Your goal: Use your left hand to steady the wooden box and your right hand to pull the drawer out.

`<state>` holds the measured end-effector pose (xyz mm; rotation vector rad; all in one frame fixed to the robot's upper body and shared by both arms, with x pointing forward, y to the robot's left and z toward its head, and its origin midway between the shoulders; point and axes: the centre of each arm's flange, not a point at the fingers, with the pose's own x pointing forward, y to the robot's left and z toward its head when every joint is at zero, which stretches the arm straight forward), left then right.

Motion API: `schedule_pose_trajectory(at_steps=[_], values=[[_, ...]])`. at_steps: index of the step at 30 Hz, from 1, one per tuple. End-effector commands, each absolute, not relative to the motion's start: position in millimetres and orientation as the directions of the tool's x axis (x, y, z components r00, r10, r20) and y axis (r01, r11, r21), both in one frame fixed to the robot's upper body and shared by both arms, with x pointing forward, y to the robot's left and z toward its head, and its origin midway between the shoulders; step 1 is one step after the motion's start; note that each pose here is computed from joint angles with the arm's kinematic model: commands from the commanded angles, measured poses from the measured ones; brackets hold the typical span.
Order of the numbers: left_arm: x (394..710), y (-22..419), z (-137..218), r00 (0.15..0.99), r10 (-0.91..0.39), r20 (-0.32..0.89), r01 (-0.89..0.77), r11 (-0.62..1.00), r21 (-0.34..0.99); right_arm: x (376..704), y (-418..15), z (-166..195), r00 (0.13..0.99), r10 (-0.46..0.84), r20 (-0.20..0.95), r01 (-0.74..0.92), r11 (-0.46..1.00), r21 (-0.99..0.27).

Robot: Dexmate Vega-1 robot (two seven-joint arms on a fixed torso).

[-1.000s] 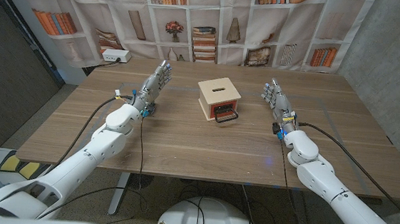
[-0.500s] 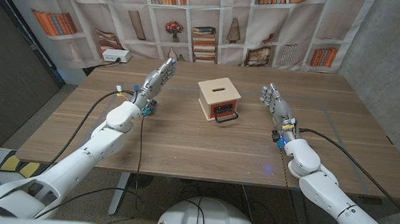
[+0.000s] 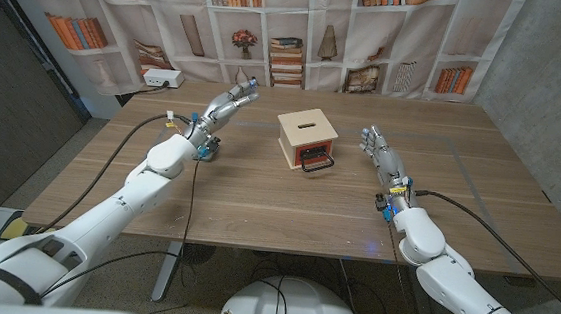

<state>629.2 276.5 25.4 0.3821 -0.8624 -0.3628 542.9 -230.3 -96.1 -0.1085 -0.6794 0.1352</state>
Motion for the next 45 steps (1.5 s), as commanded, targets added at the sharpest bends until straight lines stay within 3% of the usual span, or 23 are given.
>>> schedule_pose_trajectory(at_steps=[1, 11, 22, 45], values=[[612.0, 286.9, 31.5, 0.571, -0.456, 0.683, 0.014, 0.837, 0.548, 533.3, -220.1, -104.9, 0.785, 0.149, 0.602, -0.074, 0.986, -0.148], [593.7, 285.2, 39.4, 0.624, -0.445, 0.643, -0.175, 0.722, 0.669, 532.4, -219.5, -107.6, 0.791, 0.139, 0.596, -0.071, 0.988, -0.136], [588.9, 278.7, 48.9, 0.683, -0.461, 0.567, -0.273, 0.559, 0.783, 531.7, -217.4, -112.1, 0.799, 0.134, 0.586, -0.077, 0.99, -0.121], [580.0, 233.8, 84.1, 0.64, -0.571, 0.514, -0.394, 0.33, 0.858, 528.7, -214.7, -122.6, 0.805, 0.144, 0.575, -0.093, 0.989, -0.117]])
